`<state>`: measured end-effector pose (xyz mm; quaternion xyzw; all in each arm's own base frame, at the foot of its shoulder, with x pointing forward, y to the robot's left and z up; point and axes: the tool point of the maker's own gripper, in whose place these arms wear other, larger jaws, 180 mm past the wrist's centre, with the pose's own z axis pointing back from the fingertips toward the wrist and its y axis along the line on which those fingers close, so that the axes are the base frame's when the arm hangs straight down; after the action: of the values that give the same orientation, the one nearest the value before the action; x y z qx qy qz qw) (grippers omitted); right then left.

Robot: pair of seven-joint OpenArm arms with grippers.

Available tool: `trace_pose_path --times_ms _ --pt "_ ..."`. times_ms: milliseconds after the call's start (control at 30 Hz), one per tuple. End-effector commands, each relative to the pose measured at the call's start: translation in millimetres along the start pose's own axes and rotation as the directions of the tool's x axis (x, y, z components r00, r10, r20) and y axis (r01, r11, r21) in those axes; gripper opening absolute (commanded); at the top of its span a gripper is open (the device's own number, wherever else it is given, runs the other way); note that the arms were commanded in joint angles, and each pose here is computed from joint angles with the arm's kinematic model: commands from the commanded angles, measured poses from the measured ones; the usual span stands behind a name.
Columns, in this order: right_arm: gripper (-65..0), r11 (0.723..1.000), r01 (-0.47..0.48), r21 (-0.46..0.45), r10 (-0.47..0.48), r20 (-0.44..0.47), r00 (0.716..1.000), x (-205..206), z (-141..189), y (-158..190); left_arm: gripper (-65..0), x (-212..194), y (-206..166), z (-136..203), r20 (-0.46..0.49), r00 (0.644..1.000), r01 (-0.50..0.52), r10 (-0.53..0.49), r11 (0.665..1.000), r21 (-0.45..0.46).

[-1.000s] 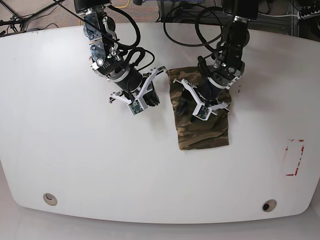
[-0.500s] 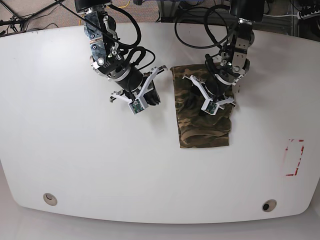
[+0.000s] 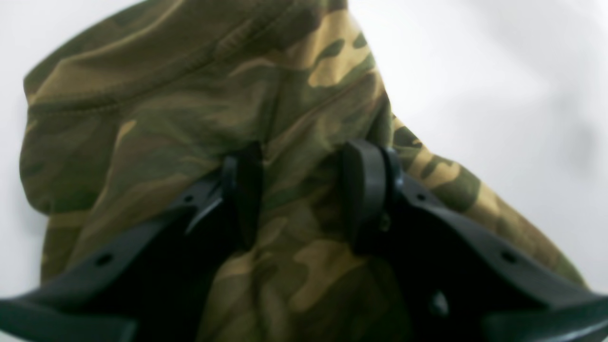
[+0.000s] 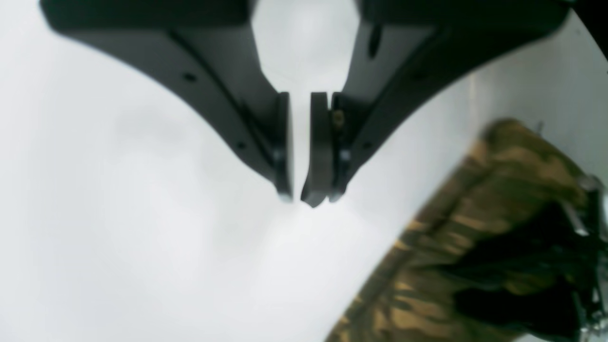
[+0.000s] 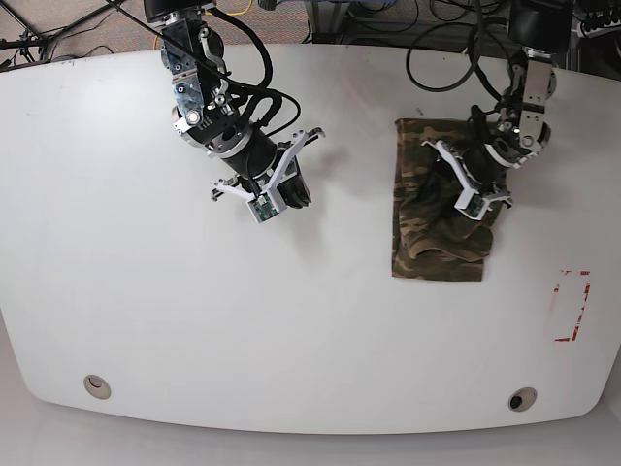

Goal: Fold the T-shirt properly
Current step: 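Drag the folded shirt with the left gripper to the table edge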

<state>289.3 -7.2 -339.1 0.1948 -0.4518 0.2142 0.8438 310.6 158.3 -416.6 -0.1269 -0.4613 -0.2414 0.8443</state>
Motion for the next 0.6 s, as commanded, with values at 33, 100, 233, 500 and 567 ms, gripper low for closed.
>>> trace_pose_path --times_ms 33,100,233,500,567 --pt "-59.8 1.000 -0.008 0.009 0.008 0.070 0.997 21 4 3 -39.0 -78 42 36 -0.326 0.945 0.060 -0.038 0.996 0.058" --pt "-59.8 1.000 -0.008 0.009 0.007 0.069 0.998 21 4 3 -39.0 -85 53 45 -0.350 0.936 0.060 -0.035 0.996 0.062" --pt "-59.8 1.000 -0.008 0.009 0.007 0.067 0.998 20 4 3 -39.0 -93 78 65 -0.390 0.920 0.077 -0.040 0.994 0.079" --pt "-59.8 1.000 -0.010 0.010 0.009 0.066 0.998 19 5 3 -39.0 -114 124 106 -0.478 0.878 0.085 -0.017 0.989 0.121" --pt "-59.8 1.000 -0.010 0.010 0.009 0.066 0.998 19 5 3 -39.0 -116 131 114 -0.495 0.869 0.098 -0.026 0.988 0.120"
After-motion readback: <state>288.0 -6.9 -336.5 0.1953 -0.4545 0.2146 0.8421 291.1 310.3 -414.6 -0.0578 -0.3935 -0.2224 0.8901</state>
